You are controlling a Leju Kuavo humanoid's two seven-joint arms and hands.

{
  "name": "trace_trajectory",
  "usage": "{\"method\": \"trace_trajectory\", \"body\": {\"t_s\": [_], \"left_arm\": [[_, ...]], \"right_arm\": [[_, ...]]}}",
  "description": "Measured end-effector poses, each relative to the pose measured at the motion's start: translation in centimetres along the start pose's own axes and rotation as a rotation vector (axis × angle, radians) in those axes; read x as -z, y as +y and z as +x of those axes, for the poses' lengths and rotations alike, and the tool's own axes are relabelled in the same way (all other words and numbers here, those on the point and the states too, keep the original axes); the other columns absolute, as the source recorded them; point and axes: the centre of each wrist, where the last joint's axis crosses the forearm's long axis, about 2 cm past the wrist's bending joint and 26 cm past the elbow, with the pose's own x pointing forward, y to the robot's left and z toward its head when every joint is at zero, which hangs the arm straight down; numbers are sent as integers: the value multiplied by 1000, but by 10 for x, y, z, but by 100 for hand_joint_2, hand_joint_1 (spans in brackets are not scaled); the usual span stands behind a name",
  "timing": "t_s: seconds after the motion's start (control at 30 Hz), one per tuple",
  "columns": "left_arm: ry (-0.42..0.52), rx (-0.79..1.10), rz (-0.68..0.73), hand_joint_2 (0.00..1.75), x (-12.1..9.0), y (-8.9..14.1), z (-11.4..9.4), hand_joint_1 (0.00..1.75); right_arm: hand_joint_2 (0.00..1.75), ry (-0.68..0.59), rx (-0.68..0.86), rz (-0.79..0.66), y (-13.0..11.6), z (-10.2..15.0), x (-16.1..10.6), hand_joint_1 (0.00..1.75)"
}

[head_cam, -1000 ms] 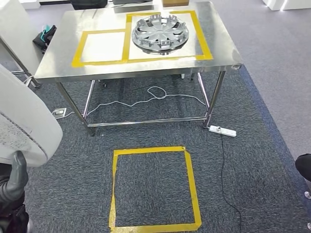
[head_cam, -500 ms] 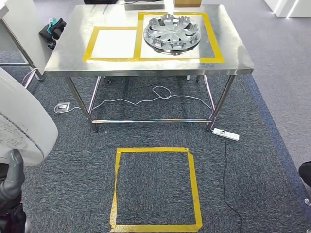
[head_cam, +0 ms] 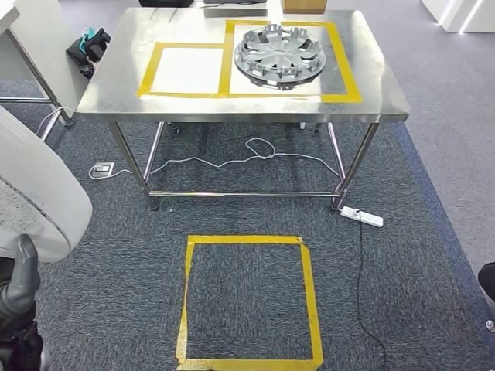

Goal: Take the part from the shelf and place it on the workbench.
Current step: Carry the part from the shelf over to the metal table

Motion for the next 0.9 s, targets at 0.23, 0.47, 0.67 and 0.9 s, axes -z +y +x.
{"method": "trace_trajectory", "body": {"t_s": [0.23, 0.47, 0.67, 0.9], "left_arm": [[8, 2, 2, 175, -1, 0, 0, 175], [8, 7, 6, 175, -1, 1, 0, 175], [13, 10, 13, 175, -1, 2, 0, 175], [14, 12, 18, 175, -1, 2, 0, 175]], "right_arm": [[175, 4, 2, 1, 0, -1, 0, 0], [175, 5, 6, 0, 1, -1, -1, 0], [175, 8, 6, 1, 1, -2, -1, 0], [175, 7, 3, 2, 1, -1, -1, 0]]}}
